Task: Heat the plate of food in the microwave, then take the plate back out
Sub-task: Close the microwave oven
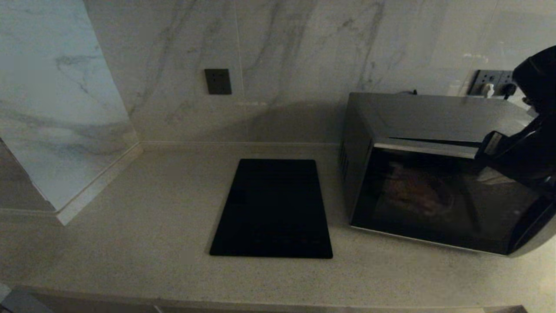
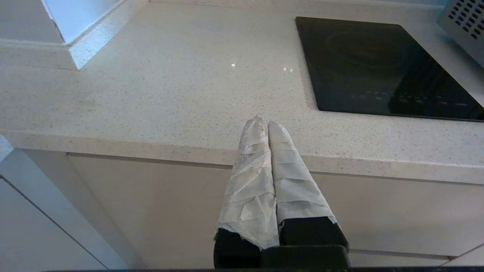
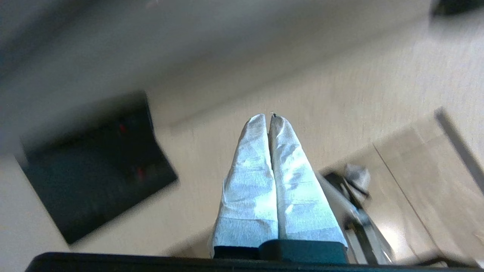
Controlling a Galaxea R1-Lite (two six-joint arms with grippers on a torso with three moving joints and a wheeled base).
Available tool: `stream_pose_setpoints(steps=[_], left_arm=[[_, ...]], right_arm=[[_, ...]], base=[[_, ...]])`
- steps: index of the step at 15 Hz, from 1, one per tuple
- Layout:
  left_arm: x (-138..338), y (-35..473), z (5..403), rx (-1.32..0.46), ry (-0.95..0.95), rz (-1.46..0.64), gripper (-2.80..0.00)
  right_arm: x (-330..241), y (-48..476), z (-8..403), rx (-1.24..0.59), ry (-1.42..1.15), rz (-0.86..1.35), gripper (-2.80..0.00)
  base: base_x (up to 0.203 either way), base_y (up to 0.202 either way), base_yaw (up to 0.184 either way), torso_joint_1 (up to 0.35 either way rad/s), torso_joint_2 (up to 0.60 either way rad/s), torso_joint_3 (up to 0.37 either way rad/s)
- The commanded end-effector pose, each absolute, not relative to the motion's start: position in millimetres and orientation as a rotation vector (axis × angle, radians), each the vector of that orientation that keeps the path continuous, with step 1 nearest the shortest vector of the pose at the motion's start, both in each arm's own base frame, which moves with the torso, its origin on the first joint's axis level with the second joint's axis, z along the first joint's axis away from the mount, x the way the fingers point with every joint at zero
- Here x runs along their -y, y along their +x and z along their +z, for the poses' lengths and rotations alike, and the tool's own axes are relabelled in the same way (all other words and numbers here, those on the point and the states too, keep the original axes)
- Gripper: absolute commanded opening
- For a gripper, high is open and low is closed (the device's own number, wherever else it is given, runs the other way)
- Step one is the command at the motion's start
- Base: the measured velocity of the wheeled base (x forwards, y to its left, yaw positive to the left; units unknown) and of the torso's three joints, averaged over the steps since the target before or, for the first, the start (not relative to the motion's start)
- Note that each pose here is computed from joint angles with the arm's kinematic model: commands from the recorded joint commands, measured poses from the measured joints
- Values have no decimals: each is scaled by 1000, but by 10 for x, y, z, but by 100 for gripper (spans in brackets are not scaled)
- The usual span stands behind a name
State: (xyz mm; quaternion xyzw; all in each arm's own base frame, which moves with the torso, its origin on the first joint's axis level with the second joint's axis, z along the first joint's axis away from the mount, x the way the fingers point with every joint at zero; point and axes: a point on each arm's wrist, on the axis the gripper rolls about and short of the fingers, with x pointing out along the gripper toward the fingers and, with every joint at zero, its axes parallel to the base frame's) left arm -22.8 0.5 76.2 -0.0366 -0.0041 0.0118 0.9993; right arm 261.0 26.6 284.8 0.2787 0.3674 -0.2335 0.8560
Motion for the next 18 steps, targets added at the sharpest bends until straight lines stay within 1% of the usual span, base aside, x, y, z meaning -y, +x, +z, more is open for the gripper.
stream_pose_setpoints(steps=[1, 5, 9, 12, 18], left_arm=[[-5, -227, 763, 7, -74, 24, -280], [-5, -227, 763, 8, -74, 24, -280], [-5, -228, 763, 9, -74, 24, -280], [-5, -227, 763, 7, -74, 24, -280], [-5, -227, 763, 7, -74, 24, -280]], right_arm=[[-19, 2745, 2824, -684, 630, -550, -280], [394, 2886, 2737, -552, 645, -624, -280], [609, 2884, 2711, -501, 675, -668, -280], [729, 2858, 2671, -510, 720, -645, -280], [891, 2535, 2795, -468, 779, -639, -280]], base=[[0, 0, 0, 0, 0, 0], [0, 0, 0, 0, 0, 0], [0, 0, 0, 0, 0, 0], [0, 0, 0, 0, 0, 0], [0, 0, 0, 0, 0, 0]])
